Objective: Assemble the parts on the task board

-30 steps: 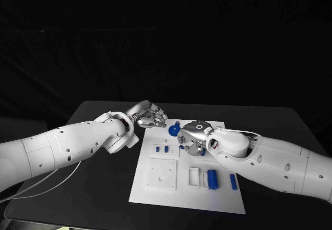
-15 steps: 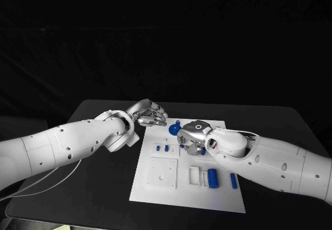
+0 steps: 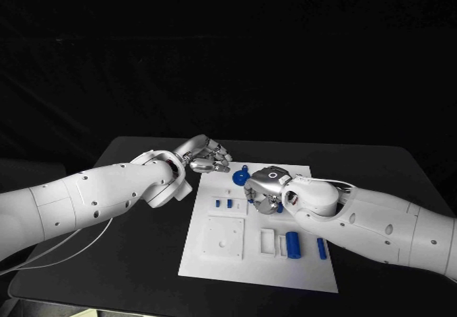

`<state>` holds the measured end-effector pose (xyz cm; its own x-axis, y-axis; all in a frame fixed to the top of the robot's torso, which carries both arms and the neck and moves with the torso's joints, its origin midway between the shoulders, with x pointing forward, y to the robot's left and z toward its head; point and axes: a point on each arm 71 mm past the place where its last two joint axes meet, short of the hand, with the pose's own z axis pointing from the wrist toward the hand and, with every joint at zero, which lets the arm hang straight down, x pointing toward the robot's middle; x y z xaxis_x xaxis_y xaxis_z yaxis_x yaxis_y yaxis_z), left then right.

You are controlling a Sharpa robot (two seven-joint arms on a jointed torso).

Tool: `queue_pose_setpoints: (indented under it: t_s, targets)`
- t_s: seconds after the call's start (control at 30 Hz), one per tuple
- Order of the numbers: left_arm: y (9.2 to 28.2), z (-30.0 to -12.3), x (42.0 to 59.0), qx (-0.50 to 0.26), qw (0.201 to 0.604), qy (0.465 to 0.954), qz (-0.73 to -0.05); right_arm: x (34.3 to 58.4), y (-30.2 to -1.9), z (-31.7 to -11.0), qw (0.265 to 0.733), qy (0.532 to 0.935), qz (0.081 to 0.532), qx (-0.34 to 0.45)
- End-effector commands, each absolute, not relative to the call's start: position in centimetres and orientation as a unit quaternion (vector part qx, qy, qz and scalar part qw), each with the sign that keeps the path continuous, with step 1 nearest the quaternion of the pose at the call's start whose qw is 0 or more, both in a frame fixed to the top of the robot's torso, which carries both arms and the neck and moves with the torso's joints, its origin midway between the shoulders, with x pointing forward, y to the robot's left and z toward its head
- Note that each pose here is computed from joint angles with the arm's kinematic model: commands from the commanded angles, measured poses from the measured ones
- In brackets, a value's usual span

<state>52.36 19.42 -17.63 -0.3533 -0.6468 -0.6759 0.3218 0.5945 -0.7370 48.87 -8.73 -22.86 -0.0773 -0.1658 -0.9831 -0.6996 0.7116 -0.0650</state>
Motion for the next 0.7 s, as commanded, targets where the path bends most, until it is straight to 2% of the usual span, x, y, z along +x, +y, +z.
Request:
queue_pose_setpoints:
  t_s: [0.03, 0.7]
  targets:
    - [19.28, -17.42, 52.35, -0.117, 0.557, 0.695, -0.44, 48.83, -8.67, -23.17, 0.597, 0.706, 0.21, -0.319]
    - [19.41, -17.28, 52.44, -0.119, 0.559, 0.695, -0.437, 48.83, -8.28, -23.62, 0.603, 0.702, 0.213, -0.312]
